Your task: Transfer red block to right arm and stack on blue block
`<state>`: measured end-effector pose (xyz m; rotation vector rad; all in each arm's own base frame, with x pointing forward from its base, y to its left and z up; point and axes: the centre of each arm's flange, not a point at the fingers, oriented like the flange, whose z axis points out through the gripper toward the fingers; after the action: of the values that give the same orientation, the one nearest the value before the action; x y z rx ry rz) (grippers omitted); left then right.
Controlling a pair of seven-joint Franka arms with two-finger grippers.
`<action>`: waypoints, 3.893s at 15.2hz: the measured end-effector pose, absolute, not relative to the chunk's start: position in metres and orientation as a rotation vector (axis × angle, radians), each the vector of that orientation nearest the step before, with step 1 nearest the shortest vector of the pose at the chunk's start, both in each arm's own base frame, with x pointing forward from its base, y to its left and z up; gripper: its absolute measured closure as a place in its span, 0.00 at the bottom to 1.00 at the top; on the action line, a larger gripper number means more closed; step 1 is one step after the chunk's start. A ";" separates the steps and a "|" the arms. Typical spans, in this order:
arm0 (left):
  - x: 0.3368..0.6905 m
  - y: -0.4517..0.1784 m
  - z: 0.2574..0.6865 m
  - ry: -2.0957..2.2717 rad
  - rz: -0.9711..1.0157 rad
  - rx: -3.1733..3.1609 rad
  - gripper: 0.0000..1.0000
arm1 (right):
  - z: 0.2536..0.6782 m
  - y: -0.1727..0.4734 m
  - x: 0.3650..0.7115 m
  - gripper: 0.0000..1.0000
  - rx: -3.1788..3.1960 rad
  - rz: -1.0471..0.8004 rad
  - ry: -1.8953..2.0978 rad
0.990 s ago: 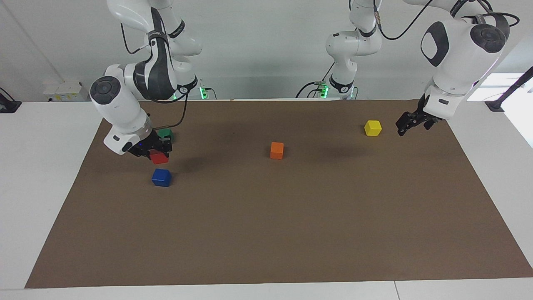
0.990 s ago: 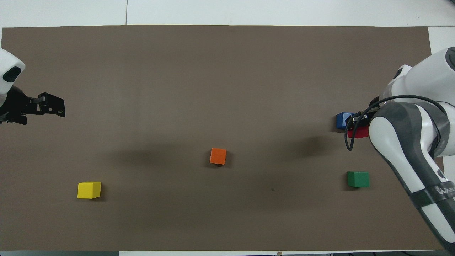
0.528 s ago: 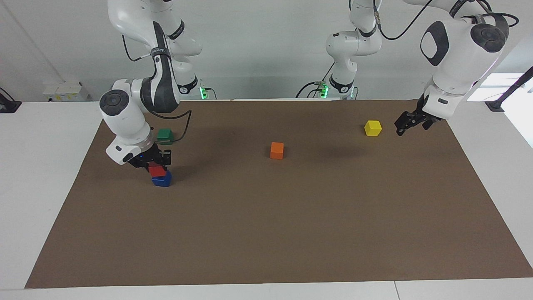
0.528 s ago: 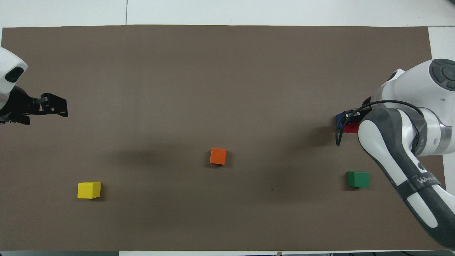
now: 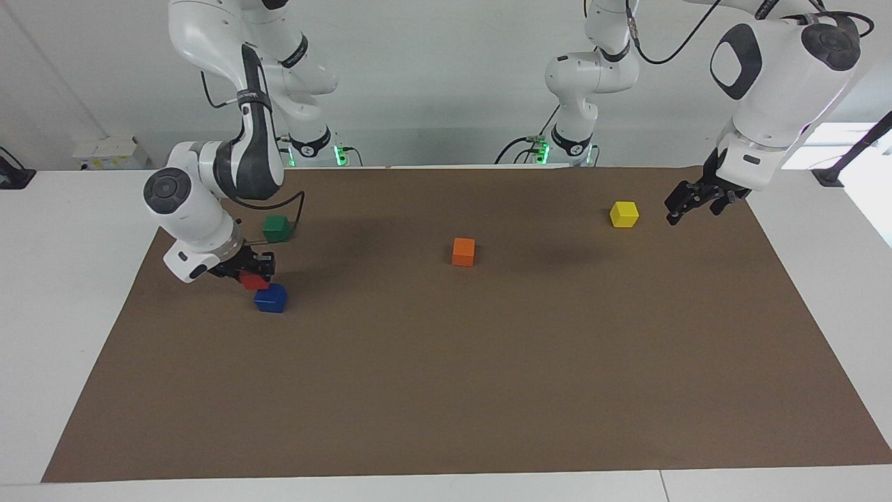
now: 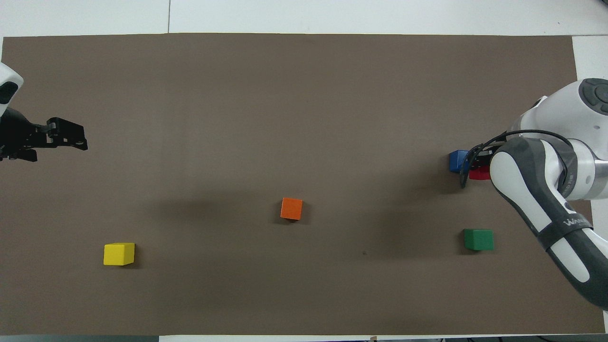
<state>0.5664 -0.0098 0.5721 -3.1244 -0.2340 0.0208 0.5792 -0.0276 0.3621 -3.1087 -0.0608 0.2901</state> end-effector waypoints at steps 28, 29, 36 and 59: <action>0.565 -0.013 0.577 -0.193 0.012 -3.128 0.00 | 0.323 -0.025 0.609 0.00 -3.045 0.217 -0.041; 0.565 -0.013 0.577 -0.193 0.012 -3.128 0.00 | 0.325 -0.025 0.609 0.00 -3.045 0.217 -0.041; 0.565 -0.013 0.577 -0.193 0.012 -3.128 0.00 | 0.445 -0.022 0.612 0.00 -3.063 0.167 -0.095; 0.565 -0.016 0.580 -0.186 0.003 -3.135 0.00 | 0.621 -0.030 0.534 0.00 -3.124 0.140 -0.180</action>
<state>0.5649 -0.0164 0.5797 -3.1348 -0.1858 0.0033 0.5337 -0.0299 0.6210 -3.1244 -0.1796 0.1397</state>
